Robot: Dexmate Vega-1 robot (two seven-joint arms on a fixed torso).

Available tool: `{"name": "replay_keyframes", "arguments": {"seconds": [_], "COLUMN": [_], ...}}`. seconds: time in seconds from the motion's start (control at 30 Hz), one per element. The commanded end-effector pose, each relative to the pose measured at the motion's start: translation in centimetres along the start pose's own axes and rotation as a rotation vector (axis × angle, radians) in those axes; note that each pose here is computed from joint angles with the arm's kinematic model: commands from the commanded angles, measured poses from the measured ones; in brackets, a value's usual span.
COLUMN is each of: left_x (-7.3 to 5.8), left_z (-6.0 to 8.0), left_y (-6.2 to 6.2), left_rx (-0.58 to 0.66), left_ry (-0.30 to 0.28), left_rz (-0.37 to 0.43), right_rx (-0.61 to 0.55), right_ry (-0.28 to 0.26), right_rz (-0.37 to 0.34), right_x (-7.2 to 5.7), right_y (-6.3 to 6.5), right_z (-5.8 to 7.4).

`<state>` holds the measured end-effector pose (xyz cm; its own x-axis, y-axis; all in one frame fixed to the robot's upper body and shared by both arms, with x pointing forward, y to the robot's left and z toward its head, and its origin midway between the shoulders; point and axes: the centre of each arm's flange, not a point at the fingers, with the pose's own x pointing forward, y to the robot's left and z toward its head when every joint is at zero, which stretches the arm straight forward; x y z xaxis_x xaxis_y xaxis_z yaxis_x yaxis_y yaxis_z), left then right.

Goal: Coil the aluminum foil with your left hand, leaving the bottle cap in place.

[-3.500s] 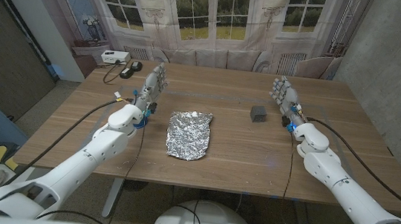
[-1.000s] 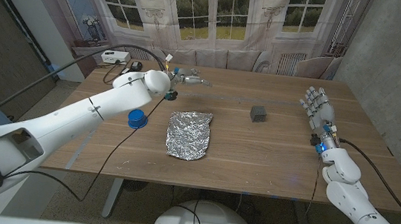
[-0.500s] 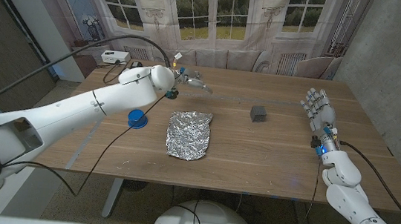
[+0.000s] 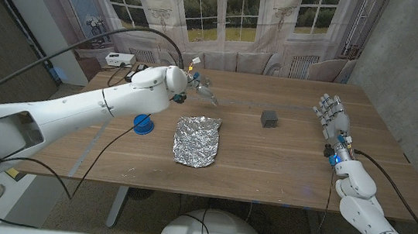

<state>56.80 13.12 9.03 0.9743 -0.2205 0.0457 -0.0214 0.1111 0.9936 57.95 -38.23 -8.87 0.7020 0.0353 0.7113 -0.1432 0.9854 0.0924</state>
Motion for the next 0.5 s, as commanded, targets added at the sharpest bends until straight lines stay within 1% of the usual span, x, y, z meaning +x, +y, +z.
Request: {"name": "replay_keyframes", "arguments": {"seconds": [0.03, 0.2, 0.5], "left_x": [-0.7, -0.6, 0.2], "left_z": [1.9, 2.9, 4.4], "left_y": [0.0, -0.2, -0.6], "left_rx": [0.217, 0.296, 0.432], "left_ry": [0.068, 0.073, 0.08], "left_rz": [0.015, 0.028, 0.031], "right_rx": [0.008, 0.01, 0.011], "right_ry": [-0.003, -0.004, -0.001], "right_rz": [-0.008, -0.013, -0.023], "right_x": [-0.9, -1.1, -1.4], "right_y": [-0.1, -0.1, -0.2], "right_z": [-0.3, -0.4, -0.5]}}
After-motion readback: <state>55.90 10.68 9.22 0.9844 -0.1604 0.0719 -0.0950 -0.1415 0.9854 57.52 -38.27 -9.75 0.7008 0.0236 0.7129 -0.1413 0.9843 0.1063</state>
